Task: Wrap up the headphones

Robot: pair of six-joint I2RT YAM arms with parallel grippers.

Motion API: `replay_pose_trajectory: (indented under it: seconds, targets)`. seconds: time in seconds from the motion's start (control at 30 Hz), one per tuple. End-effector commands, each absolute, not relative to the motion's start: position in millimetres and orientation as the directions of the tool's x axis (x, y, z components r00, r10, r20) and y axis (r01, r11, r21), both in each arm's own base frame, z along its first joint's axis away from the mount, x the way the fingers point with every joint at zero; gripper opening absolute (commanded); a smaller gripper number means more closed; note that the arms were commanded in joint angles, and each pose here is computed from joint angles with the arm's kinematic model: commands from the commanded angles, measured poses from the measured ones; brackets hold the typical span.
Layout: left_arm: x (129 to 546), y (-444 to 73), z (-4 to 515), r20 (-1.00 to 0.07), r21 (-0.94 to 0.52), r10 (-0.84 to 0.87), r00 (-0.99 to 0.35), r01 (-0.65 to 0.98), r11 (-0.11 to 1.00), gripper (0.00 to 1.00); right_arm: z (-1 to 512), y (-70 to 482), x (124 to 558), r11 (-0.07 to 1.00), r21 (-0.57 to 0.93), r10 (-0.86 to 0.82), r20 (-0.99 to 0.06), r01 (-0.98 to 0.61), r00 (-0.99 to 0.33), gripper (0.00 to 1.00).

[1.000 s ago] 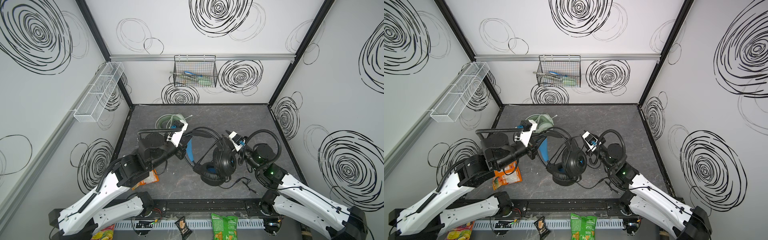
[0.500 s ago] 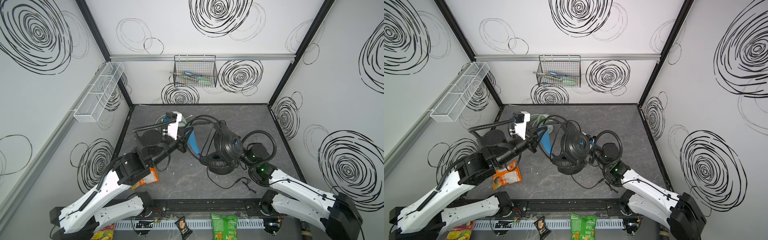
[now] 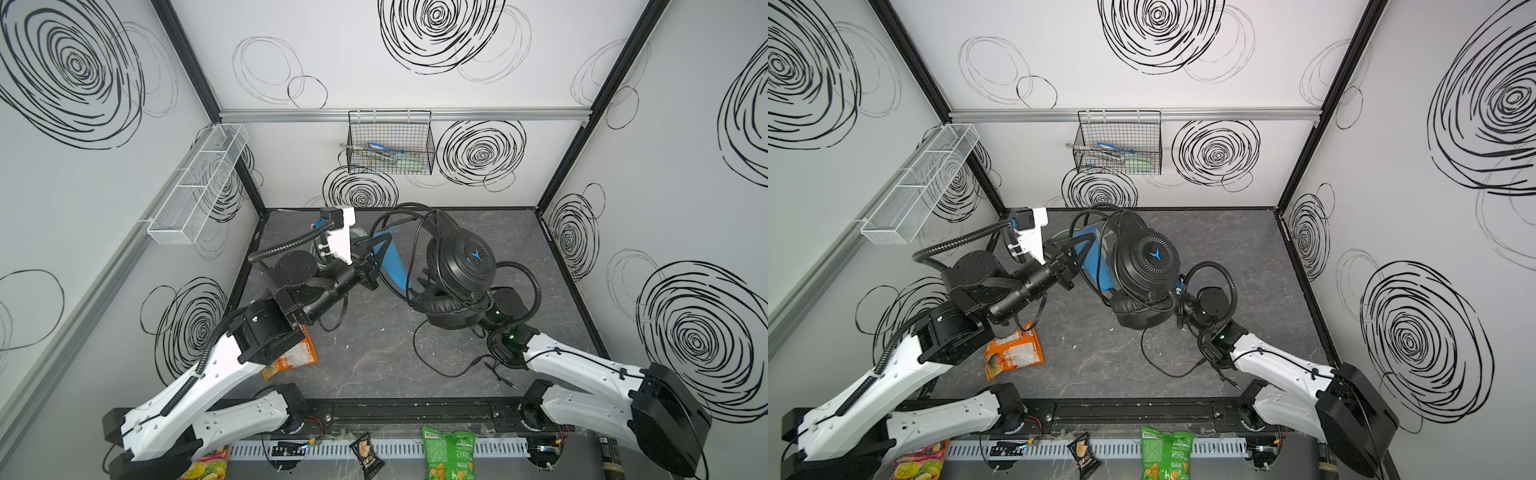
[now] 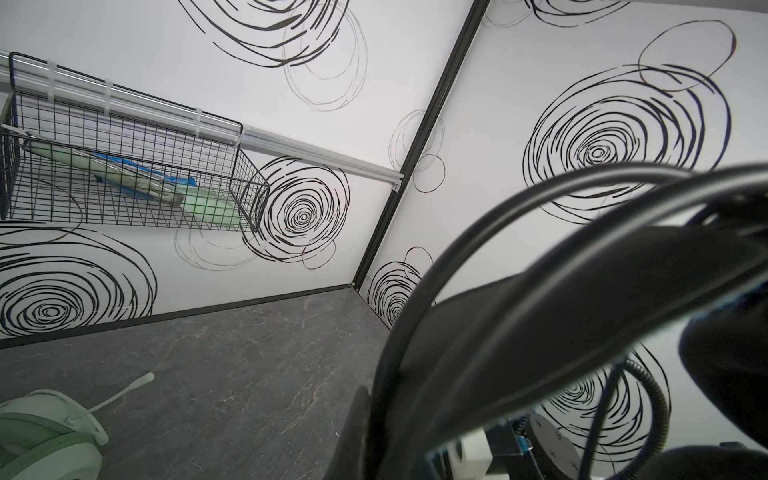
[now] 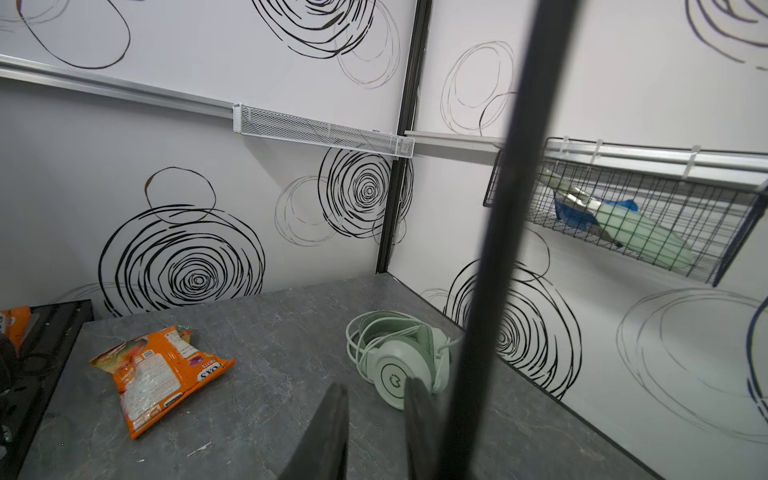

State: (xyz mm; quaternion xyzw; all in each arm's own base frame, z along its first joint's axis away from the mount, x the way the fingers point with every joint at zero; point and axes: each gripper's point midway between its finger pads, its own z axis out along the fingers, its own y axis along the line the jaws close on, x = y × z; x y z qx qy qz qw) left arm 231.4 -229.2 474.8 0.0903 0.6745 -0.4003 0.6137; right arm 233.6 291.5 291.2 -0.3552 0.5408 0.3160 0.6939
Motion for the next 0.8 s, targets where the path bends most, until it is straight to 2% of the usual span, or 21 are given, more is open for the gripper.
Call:
replay_pose_trajectory:
  seconds: [0.0,0.3,0.47,0.6,0.77]
  targets:
    - [217.6,-208.7,551.7,-0.792,-0.516,-0.596,-0.132,0.666,0.538,0.00,293.4,292.6,236.2,0.568,-0.124,0.086,-0.974,-0.814,0.209,0.19]
    - [235.9,-196.9,563.2,-0.733,-0.569,-0.676,-0.074,0.611,0.550,0.00,263.3,324.0,236.1,0.530,-0.152,-0.013,-0.985,-0.834,0.171,0.18]
    - [260.6,-186.3,564.6,-0.723,-0.582,-0.691,-0.006,0.543,0.605,0.00,252.3,342.2,225.5,0.512,-0.198,-0.076,-0.980,-0.836,0.185,0.10]
    - [288.4,-170.2,560.8,-0.736,-0.579,-0.671,0.090,0.428,0.694,0.00,242.9,350.7,217.8,0.500,-0.242,-0.130,-0.970,-0.831,0.203,0.04]
    - [321.4,-156.0,544.8,-0.829,-0.463,-0.505,0.240,0.209,0.861,0.00,238.7,356.7,210.4,0.503,-0.258,-0.179,-0.965,-0.825,0.192,0.02]
